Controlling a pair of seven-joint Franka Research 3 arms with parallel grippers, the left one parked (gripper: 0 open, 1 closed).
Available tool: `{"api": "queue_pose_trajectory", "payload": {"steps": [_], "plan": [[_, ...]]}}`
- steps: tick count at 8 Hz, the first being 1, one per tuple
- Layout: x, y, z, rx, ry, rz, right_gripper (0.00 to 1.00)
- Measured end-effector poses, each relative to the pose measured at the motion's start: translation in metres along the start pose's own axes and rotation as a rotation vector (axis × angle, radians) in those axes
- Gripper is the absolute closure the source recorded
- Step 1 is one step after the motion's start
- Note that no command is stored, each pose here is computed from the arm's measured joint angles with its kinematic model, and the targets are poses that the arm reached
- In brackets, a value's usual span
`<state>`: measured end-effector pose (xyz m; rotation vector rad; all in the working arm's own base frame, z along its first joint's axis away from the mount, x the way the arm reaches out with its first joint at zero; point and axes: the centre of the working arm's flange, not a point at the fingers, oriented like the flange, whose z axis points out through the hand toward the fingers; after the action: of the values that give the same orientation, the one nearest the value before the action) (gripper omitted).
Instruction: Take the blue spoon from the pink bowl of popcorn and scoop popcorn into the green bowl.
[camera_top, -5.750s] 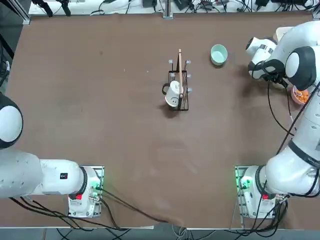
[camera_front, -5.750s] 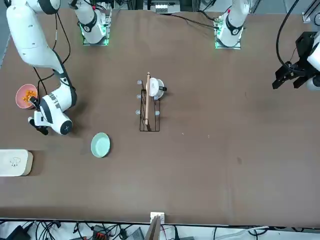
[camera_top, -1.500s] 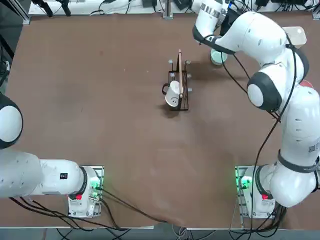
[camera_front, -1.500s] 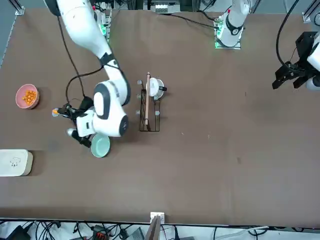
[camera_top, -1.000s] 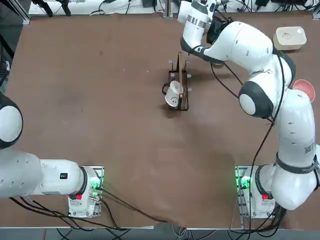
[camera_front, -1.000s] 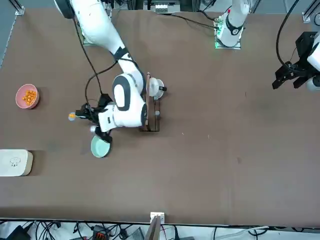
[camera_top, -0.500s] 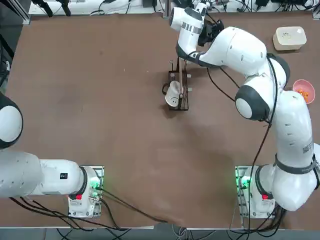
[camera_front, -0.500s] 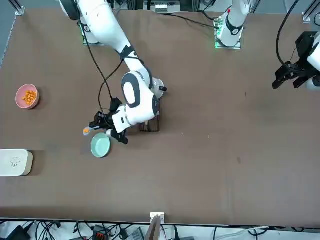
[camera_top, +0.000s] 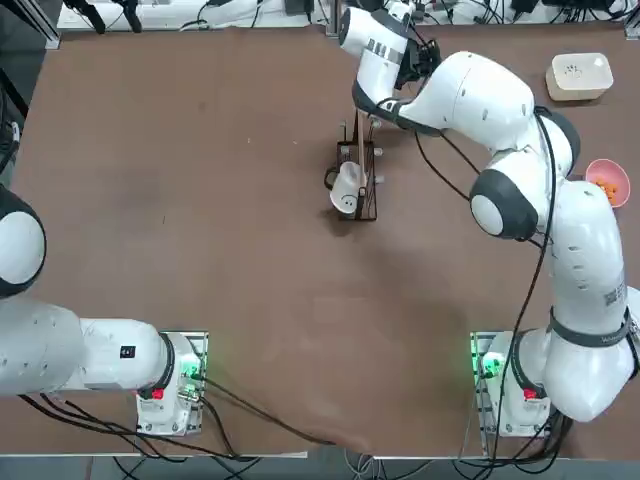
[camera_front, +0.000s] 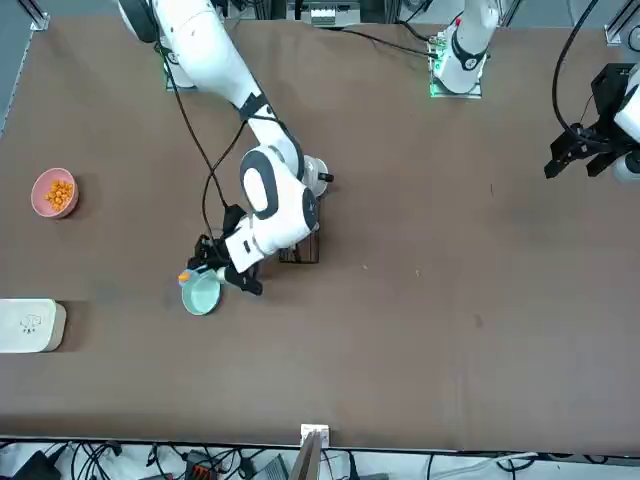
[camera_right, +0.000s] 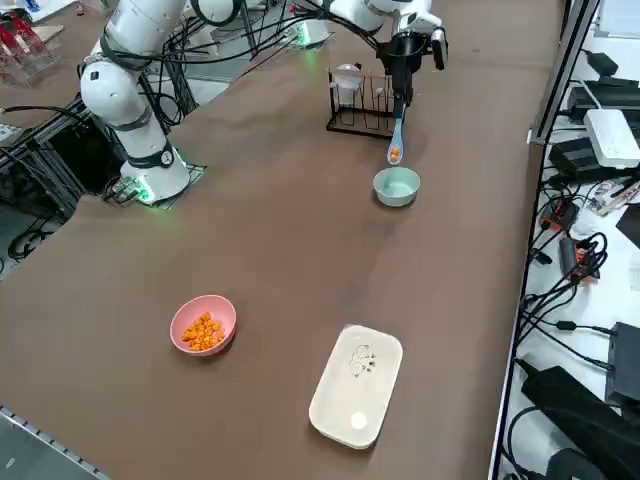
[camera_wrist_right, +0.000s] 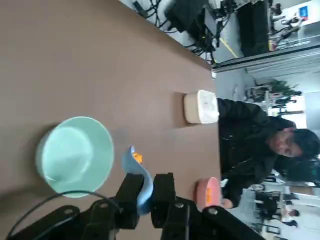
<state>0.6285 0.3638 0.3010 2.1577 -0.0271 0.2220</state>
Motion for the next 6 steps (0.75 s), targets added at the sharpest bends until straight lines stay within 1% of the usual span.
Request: {"api": "queue_pose_trajectory", "payload": {"steps": [2, 4, 6], "plan": [[0.001, -0.001, 0.005, 0.08, -0.066, 0.021, 0.87], [0.007, 0.007, 0.015, 0.166, -0.15, 0.049, 0.87], [0.019, 0.02, 0.02, 0.267, -0.194, 0.084, 0.87]]}}
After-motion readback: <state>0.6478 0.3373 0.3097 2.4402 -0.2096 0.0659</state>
